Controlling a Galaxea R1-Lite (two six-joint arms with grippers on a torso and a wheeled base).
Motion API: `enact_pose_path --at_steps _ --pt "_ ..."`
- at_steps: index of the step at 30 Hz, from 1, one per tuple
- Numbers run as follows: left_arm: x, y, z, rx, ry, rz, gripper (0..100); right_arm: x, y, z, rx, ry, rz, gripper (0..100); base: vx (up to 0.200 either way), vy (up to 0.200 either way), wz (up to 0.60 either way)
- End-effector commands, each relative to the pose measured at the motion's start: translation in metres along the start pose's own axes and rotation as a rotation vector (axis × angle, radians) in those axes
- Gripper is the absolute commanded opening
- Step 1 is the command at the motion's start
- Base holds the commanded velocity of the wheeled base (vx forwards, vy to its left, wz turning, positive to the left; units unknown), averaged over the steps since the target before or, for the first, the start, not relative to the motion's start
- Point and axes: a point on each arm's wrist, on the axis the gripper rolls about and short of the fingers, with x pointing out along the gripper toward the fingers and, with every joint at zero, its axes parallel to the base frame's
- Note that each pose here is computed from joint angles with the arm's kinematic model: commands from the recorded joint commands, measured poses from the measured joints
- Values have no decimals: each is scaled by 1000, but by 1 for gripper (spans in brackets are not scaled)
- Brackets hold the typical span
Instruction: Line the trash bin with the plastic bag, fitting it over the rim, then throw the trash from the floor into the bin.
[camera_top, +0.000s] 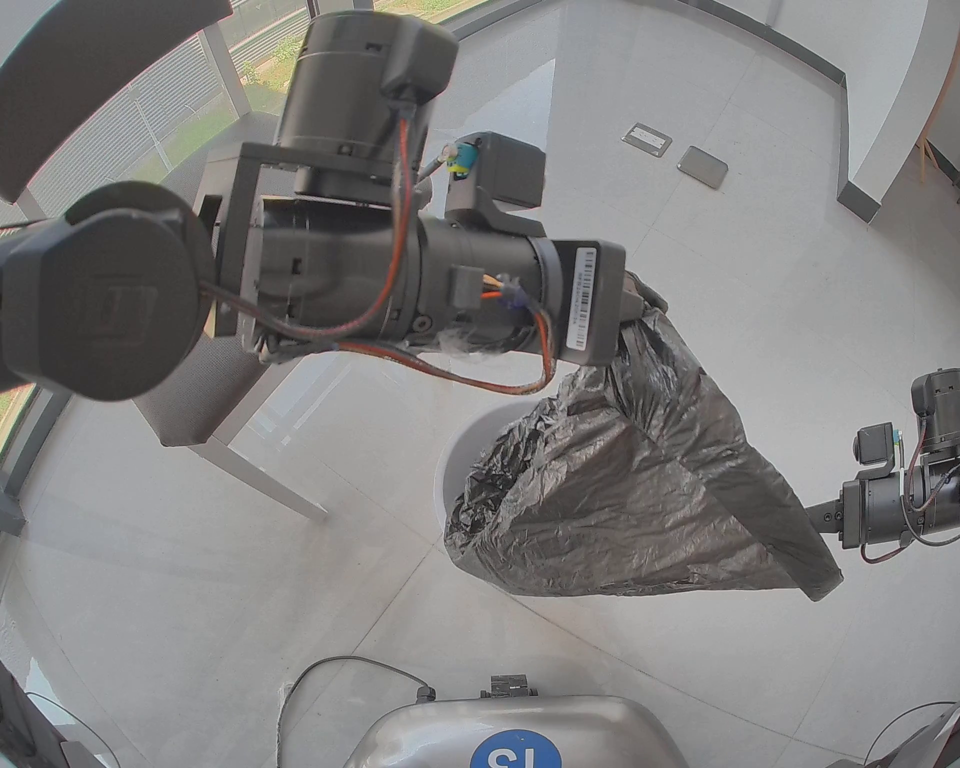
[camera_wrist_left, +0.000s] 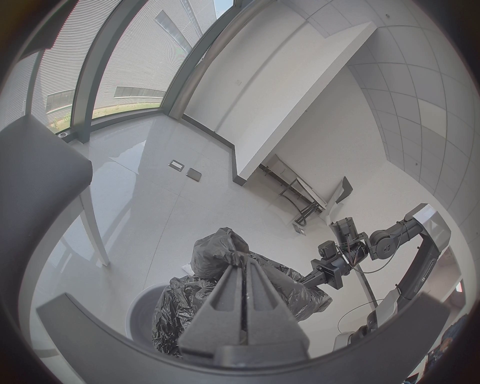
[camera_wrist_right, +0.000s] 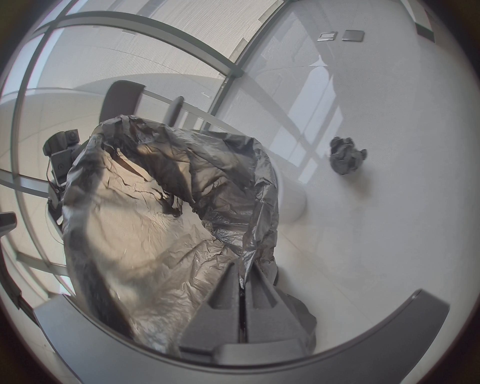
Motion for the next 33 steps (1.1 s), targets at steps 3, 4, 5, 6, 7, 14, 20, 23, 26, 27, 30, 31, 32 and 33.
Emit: enact_pose_path --at_steps 3,4,5,6,7,14,20,23,26,27,30,31,32,33 --pt "0 26 -4 3 -86 61 0 -10 3 4 -34 -45 -39 0 0 0 0" --pt "0 27 -4 3 -86 63 0 -10 2 4 -33 -46 -40 0 0 0 0" --pt "-3 31 -9 4 -101 71 0 -12 3 9 -51 -66 -45 0 0 0 0" --pt "-3 33 -12 4 -105 75 0 -13 4 10 -59 -73 -48 0 0 0 0" --pt "-2 34 -15 5 -113 75 0 -15 5 13 -70 -84 -53 0 0 0 0" --pt "3 42 -24 14 -168 70 0 -16 7 20 -143 -104 -78 0 0 0 0" --pt "7 48 -23 18 -181 53 0 -14 8 21 -176 -97 -104 0 0 0 0" --pt "11 52 -27 16 -171 45 0 -12 7 22 -187 -96 -104 0 0 0 0" --pt "17 63 -32 7 -154 65 0 -7 3 29 -217 -101 -104 0 0 0 0" --pt "17 64 -32 6 -154 68 0 -7 3 30 -221 -102 -104 0 0 0 0" --pt "20 75 -38 -9 -131 86 0 -1 0 36 -240 -94 -98 0 0 0 0" --pt "22 81 -43 -18 -115 89 0 3 0 39 -245 -90 -92 0 0 0 0" --pt "24 86 -47 -25 -105 93 0 5 -2 41 -244 -87 -91 0 0 0 0" --pt "26 91 -50 -29 -98 94 0 8 -4 42 -241 -80 -90 0 0 0 0"
